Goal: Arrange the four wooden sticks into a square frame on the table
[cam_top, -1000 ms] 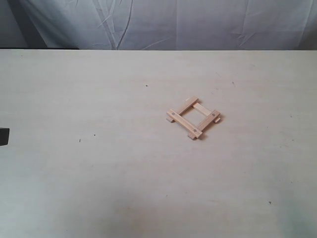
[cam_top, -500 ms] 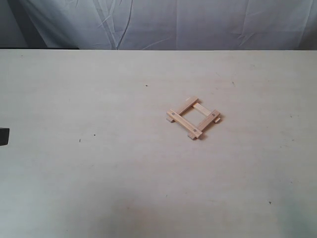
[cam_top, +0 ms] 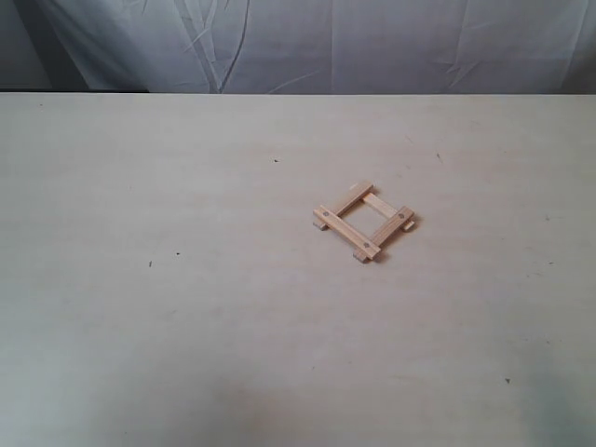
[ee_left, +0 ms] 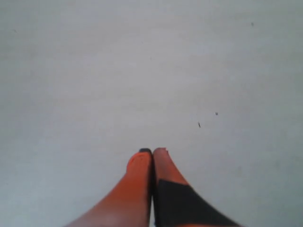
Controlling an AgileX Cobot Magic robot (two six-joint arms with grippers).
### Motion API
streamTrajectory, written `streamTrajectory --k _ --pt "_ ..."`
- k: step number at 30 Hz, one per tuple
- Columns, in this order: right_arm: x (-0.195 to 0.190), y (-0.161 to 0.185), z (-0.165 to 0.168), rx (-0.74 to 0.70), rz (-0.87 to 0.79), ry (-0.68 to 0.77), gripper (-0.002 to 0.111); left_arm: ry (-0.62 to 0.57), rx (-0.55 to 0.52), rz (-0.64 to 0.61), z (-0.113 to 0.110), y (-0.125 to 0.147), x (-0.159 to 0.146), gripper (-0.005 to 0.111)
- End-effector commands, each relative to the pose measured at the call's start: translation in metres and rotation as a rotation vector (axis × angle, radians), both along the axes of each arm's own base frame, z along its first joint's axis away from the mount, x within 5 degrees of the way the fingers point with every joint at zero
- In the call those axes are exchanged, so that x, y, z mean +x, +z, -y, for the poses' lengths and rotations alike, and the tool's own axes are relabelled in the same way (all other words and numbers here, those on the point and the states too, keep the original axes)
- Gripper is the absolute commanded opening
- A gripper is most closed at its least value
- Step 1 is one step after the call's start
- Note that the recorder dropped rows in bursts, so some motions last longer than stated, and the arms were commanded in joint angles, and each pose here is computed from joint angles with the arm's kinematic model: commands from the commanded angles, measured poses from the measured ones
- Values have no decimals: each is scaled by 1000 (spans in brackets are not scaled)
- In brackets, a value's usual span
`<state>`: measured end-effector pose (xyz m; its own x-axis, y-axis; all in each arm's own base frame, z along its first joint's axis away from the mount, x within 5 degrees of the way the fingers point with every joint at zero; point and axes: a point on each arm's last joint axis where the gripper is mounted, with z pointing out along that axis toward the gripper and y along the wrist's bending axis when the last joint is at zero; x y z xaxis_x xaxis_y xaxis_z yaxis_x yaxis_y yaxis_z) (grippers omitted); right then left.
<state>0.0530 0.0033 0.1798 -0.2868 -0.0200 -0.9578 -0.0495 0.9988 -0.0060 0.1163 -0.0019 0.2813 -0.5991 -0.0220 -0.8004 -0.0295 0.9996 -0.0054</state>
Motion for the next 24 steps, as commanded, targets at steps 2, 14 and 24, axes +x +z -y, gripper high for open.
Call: streamTrajectory --k 2,14,24 --pt "0 1 0 -1 21 -6 -1 66 -27 195 -8 -17 -32 0" --pt "0 1 0 -1 21 -6 -1 71 -49 507 -7 -66 -66 0" --pt "0 1 0 1 21 -7 -1 70 -3 445 -8 -94 -62 0"
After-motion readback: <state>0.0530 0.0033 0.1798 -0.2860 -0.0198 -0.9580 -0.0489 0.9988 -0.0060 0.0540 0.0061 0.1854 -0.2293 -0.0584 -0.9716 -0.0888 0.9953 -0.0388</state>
